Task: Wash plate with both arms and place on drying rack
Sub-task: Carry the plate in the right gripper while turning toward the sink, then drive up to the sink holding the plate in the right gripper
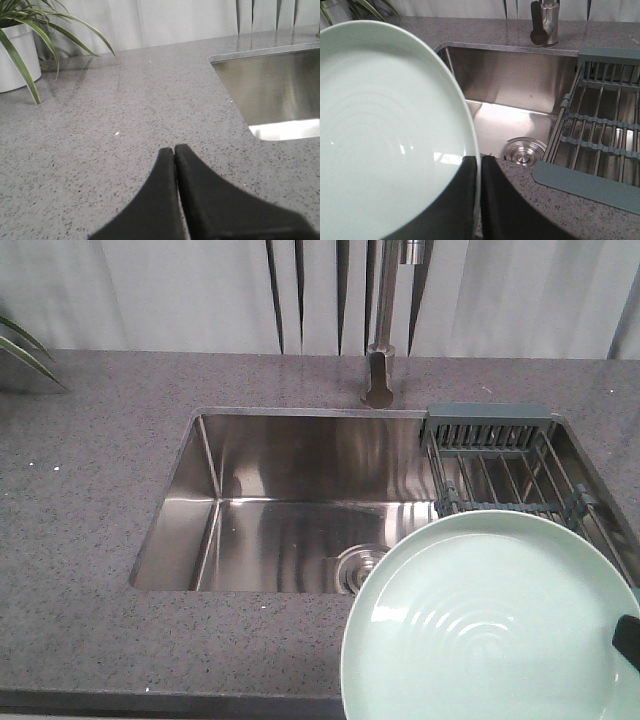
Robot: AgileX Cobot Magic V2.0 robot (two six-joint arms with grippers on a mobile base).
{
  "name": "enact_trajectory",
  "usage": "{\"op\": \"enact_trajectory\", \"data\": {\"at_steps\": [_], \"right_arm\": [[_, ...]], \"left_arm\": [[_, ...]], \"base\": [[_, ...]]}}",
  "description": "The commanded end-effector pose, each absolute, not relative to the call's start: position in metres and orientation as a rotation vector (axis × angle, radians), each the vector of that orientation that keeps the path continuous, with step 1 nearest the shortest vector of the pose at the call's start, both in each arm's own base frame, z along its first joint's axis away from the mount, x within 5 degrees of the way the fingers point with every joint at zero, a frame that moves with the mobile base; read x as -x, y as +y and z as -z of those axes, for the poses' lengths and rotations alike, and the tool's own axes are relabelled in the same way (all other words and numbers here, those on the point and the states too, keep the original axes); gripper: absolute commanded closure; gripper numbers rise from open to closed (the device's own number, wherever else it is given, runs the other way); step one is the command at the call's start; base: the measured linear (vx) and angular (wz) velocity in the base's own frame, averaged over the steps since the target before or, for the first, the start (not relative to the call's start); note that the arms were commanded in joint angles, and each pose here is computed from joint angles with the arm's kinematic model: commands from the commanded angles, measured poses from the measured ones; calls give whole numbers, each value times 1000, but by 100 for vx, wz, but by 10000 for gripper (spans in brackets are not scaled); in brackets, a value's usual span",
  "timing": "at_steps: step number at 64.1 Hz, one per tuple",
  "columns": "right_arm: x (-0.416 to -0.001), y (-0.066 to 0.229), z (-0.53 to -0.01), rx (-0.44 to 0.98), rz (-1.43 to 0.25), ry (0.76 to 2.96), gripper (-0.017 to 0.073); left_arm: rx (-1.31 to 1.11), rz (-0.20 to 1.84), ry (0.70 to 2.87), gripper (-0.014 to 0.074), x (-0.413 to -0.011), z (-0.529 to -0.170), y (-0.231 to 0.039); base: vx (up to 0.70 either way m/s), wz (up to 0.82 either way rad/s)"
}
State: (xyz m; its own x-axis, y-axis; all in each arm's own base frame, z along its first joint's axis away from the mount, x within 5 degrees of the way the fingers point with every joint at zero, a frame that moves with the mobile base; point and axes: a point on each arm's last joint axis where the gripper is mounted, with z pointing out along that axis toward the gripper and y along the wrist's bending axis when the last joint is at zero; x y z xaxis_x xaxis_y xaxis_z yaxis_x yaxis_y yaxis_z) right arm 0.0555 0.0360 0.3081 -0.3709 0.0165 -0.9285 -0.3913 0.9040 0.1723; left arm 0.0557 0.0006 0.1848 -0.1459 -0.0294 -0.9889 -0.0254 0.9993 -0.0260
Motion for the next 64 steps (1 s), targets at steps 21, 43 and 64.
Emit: {"op": "enact_trajectory", "data": {"at_steps": [21, 43, 64], "right_arm": [[-58, 35, -322, 235, -441, 1830, 561], [-58, 35, -322, 235, -441, 1830, 561], [-58, 35, -322, 235, -441, 1830, 561]], "left_arm": [[45, 14, 1608, 600, -54, -201, 1], [45, 14, 1608, 600, -54, -201, 1], [45, 14, 1608, 600, -54, -201, 1]], "base": [[4, -4], [3, -3], [3, -2]]}}
